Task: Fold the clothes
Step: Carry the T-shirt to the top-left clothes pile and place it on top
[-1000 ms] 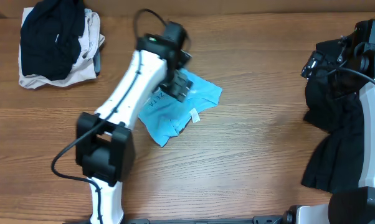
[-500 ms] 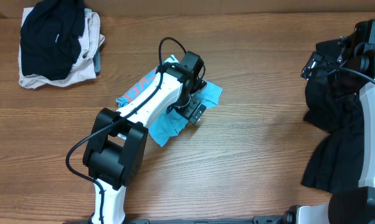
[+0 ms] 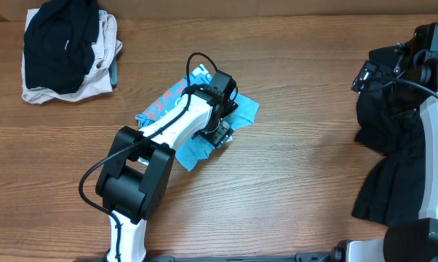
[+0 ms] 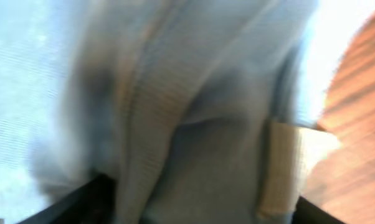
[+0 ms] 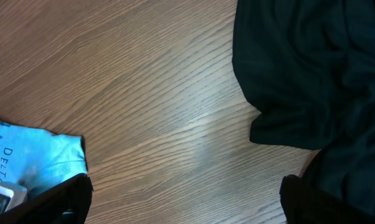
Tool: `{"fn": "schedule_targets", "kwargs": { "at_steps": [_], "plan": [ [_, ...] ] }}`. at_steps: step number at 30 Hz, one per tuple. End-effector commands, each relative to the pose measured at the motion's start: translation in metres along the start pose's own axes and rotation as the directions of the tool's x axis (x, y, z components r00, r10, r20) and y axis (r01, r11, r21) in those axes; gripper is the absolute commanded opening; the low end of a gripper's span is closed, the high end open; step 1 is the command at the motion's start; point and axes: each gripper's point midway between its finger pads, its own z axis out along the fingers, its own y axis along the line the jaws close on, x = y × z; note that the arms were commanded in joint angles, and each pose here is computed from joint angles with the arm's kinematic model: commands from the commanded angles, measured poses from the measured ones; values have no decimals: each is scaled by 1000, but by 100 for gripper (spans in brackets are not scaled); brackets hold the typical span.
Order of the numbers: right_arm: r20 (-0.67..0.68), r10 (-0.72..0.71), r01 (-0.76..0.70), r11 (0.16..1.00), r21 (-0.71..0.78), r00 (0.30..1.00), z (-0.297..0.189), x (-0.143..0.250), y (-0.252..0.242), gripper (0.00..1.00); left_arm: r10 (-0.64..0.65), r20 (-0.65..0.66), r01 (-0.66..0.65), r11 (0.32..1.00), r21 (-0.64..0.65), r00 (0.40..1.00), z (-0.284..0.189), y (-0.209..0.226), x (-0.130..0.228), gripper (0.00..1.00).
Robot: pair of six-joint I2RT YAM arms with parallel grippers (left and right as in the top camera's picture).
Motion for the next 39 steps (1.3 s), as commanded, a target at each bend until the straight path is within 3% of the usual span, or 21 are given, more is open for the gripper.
{"fn": "schedule_targets", "kwargs": {
  "at_steps": [1, 3, 5, 9, 10, 15, 19, 27, 33, 39],
  "plan": [
    [36, -7, 7, 1000, 0, 999, -11, -2, -1, 100, 14, -27, -16, 998, -66, 1000, 19, 9, 11, 70],
    [36, -7, 7, 1000, 0, 999, -11, -2, -1, 100, 15, -11, -15, 996, -87, 1000, 24, 12, 10, 66],
    [36, -7, 7, 1000, 0, 999, -11, -2, -1, 100, 14, -4, -14, 995, -97, 1000, 29, 13, 12, 55],
    [37, -6, 6, 1000, 0, 999, -11, -2, -1, 100, 12, 4, -11, 995, -97, 1000, 33, 12, 13, 7],
    [38, -6, 6, 1000, -1, 999, -11, -2, -1, 100, 12, 6, -11, 995, -99, 1000, 33, 13, 12, 4],
    [39, -3, 3, 1000, -5, 999, -11, -3, 0, 100, -80, 11, 81, 981, -179, 997, 15, 33, 3, 4],
    [40, -4, 4, 1000, -4, 999, -11, -3, 0, 100, -150, 31, 153, 968, -197, 988, -26, 58, -18, 4],
    [46, -4, 5, 1000, -7, 999, -12, -4, 0, 100, -254, 243, 310, 922, -231, 936, -176, 150, -62, 4],
    [48, -4, 5, 1000, -7, 999, -12, -5, 0, 100, -276, 399, 402, 872, -279, 874, -265, 214, -49, 4],
    [48, -4, 5, 1000, -7, 999, -12, -5, 0, 100, -342, 474, 521, 790, -323, 812, -307, 277, -6, 4]
  ]
}}
